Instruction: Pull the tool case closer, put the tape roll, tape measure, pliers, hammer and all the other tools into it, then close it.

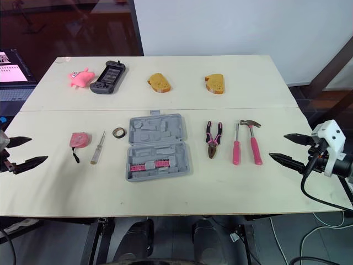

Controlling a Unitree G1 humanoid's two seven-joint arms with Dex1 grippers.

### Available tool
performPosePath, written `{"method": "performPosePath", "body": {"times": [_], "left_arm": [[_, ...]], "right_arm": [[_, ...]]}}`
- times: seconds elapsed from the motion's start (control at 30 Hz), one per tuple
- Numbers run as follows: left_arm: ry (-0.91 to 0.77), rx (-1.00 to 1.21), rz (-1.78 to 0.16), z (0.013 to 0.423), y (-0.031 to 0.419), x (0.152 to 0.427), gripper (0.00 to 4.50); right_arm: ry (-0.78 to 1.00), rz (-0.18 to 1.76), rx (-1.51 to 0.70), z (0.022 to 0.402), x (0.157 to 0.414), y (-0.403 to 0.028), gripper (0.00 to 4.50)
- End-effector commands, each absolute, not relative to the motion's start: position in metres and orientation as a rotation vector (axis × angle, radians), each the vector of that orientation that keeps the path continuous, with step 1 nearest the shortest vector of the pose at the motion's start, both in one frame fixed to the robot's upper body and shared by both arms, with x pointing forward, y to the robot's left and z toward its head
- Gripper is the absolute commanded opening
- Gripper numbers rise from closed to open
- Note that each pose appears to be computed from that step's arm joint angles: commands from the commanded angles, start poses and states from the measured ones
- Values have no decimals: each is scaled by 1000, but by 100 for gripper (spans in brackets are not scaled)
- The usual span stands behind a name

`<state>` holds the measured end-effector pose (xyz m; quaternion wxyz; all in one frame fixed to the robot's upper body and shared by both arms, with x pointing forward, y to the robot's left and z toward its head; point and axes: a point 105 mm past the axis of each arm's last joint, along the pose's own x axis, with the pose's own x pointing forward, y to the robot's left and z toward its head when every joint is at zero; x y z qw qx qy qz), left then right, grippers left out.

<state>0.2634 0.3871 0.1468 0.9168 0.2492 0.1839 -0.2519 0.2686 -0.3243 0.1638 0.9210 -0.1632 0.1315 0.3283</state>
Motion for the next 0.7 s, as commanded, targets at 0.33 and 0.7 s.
{"method": "performPosePath", "body": {"times": [0.33, 0.7], "left_arm": [[342, 413, -554, 167, 381, 263, 445], [207, 207, -505, 155, 348, 238, 445]], "right_arm": [[214, 718, -376, 185, 274, -315, 450], [141, 952, -364, 210, 295, -229, 450]]}}
